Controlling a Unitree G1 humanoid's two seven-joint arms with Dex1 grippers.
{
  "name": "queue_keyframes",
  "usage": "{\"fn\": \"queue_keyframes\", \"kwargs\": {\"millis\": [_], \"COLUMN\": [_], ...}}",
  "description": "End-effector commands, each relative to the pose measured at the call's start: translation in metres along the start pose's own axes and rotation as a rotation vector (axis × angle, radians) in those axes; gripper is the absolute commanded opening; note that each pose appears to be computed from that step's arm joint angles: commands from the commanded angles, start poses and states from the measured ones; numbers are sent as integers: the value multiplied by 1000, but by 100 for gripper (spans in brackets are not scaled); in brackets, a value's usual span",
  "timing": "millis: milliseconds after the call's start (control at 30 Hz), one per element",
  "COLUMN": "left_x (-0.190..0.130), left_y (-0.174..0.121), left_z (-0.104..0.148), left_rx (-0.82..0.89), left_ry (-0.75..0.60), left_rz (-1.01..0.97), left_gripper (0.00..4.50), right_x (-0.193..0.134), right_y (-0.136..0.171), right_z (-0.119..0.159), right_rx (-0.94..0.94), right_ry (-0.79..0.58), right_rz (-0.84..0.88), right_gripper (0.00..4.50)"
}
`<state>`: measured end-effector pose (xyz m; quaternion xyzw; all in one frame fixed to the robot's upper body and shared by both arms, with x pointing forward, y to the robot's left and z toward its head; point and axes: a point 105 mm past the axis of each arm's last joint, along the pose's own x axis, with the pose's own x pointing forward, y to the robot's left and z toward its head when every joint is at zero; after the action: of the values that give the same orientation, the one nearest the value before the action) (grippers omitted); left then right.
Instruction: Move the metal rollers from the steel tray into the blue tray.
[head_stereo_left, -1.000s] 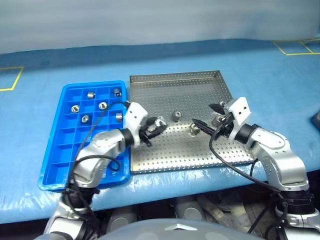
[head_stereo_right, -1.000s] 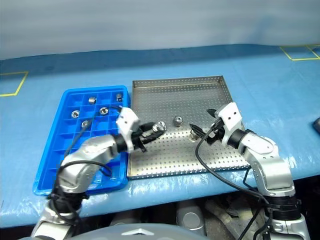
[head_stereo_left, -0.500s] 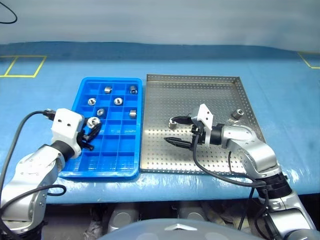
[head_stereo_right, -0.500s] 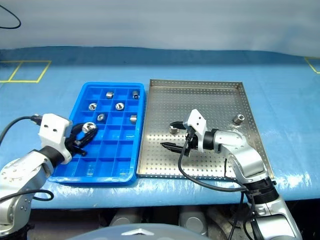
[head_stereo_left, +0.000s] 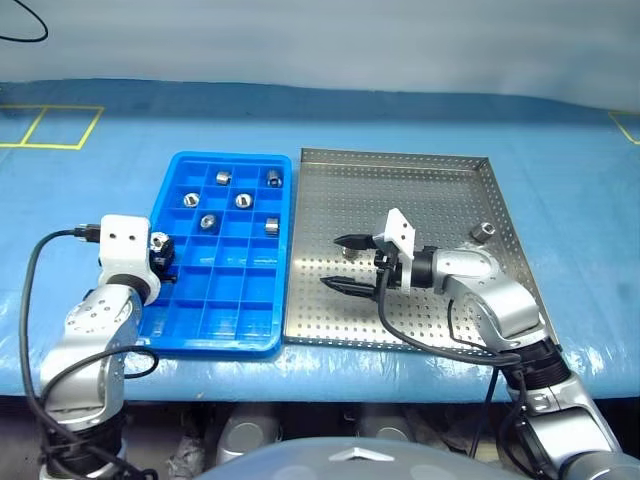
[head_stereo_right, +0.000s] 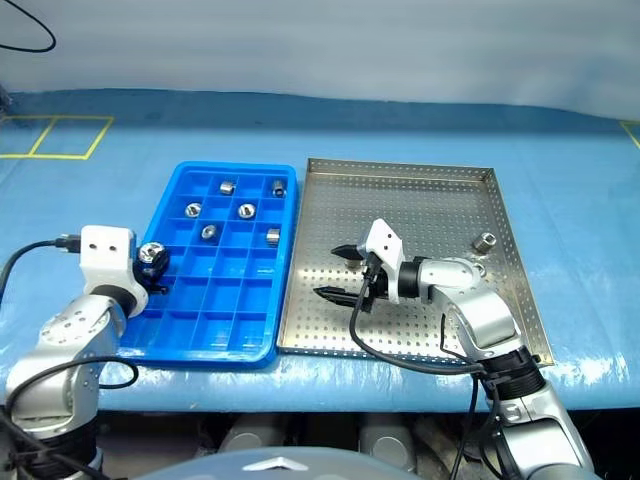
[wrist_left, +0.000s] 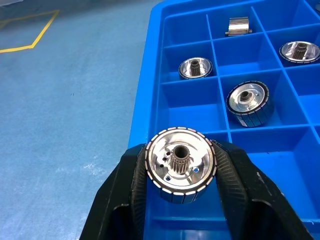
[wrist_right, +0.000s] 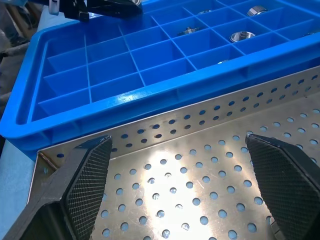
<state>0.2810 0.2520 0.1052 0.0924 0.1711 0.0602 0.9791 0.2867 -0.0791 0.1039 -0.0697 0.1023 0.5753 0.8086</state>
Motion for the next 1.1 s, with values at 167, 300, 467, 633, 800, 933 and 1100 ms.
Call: {"fn": "queue_keyframes", "kwargs": {"millis": [167,300,467,633,800,933,1100], "left_x": [2,2,1,-3,-18,-21,-7], "left_y": [1,1,1,-17,-91,-150,-201], "left_z": [6,6,11,38,91,97,73], "left_rx": [23,26,15,-47,-157,-154,-76], "left_ry": [-24,-23,-45,-173,-396,-375,-221], "left_rz": [5,2,3,-84,-484,-777,-963], "left_gripper": [167,167,329,353,353,353,353], "right_x": [-7,-8,-8,-10,-24,-40,-65], "right_y": [-3,-4,-6,-8,-15,-19,-23], "right_z": [11,11,12,14,16,17,19], "right_rx": [-49,-50,-54,-61,-67,-75,-98], "right_ry": [-35,-36,-38,-47,-60,-65,-52], "right_rz": [-37,-45,-54,-69,-155,-240,-363], "right_gripper": [450,450,450,450,450,450,450]}}
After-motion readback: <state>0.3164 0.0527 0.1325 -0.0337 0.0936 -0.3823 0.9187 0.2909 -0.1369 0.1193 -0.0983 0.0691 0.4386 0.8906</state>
